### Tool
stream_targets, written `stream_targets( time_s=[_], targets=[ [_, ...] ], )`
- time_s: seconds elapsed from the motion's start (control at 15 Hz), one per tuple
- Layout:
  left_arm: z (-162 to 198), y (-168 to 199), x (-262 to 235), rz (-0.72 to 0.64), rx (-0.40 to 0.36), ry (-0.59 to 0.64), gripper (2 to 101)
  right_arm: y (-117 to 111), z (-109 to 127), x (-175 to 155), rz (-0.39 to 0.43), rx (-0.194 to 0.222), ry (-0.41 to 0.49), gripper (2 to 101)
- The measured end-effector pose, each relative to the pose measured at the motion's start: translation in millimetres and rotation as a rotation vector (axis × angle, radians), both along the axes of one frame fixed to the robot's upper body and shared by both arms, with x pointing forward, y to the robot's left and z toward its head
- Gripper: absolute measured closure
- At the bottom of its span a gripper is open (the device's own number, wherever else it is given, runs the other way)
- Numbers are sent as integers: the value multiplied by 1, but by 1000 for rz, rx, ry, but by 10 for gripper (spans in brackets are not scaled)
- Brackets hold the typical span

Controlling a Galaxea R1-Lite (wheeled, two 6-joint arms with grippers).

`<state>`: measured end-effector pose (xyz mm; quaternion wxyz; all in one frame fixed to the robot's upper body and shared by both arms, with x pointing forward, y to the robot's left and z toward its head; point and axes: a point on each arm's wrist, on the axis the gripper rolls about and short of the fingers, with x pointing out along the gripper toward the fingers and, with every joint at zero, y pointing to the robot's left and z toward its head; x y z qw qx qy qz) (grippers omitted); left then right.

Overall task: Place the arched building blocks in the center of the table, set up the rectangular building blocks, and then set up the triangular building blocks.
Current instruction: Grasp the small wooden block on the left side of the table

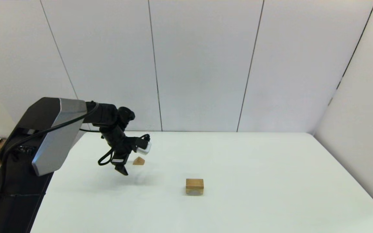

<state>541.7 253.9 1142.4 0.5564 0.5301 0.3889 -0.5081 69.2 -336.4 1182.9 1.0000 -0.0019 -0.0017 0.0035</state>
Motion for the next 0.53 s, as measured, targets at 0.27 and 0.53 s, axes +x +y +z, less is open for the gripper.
stream_targets(
  time_s=[0.27, 0.53],
  targets=[
    [-6, -5, 1, -7, 10, 0, 54, 0, 0, 0, 0, 0, 0, 43],
    [-11, -9, 8, -11, 3, -47, 54, 0, 0, 0, 0, 0, 0, 43]
  ],
)
